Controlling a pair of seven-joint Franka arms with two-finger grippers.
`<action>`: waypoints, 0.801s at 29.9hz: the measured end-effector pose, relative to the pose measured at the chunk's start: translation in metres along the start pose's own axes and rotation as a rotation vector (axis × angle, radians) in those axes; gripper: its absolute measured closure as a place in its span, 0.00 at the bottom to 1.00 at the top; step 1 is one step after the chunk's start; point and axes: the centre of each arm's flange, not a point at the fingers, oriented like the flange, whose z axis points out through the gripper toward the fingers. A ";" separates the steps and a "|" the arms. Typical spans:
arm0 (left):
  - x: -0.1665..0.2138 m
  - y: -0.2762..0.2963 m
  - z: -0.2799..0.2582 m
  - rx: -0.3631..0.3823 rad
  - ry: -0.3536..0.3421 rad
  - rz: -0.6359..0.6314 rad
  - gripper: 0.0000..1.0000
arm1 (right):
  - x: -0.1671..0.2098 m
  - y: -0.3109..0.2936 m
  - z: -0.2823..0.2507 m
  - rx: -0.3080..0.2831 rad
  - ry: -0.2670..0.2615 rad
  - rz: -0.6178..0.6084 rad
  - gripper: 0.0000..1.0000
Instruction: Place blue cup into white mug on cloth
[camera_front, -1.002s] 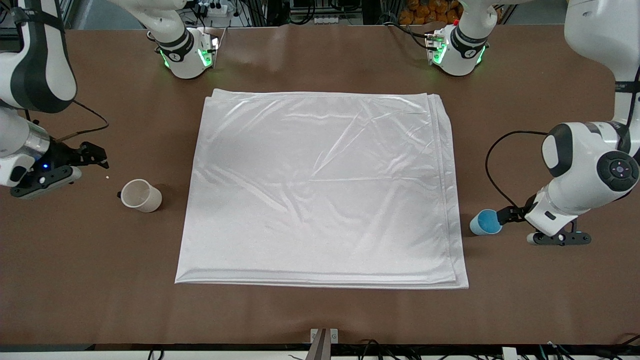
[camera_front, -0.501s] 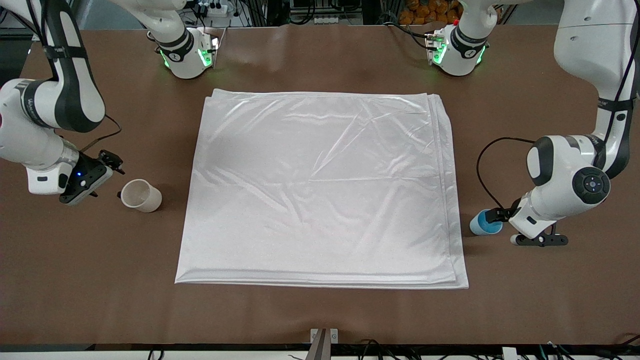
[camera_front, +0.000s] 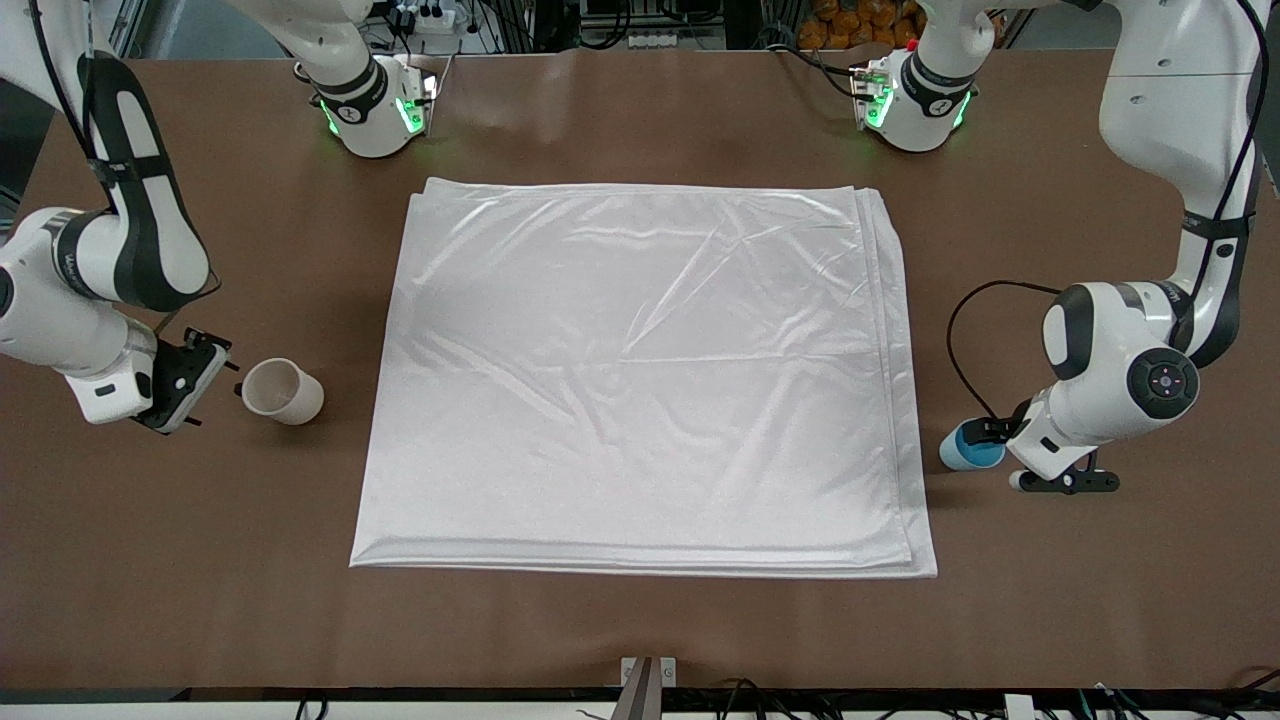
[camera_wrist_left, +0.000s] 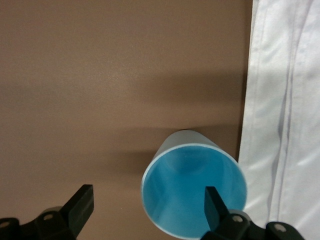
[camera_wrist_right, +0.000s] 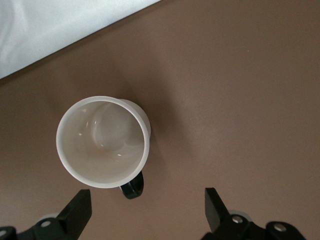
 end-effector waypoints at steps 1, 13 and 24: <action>0.000 0.000 0.002 0.000 0.001 0.000 0.02 | 0.001 0.002 0.003 -0.003 0.001 -0.026 0.00; 0.001 0.004 0.016 -0.003 0.000 0.005 0.51 | -0.021 0.014 0.044 0.002 0.001 -0.256 0.00; 0.002 0.007 0.016 -0.004 0.002 0.009 0.95 | -0.022 0.007 0.065 0.045 0.001 -0.326 0.00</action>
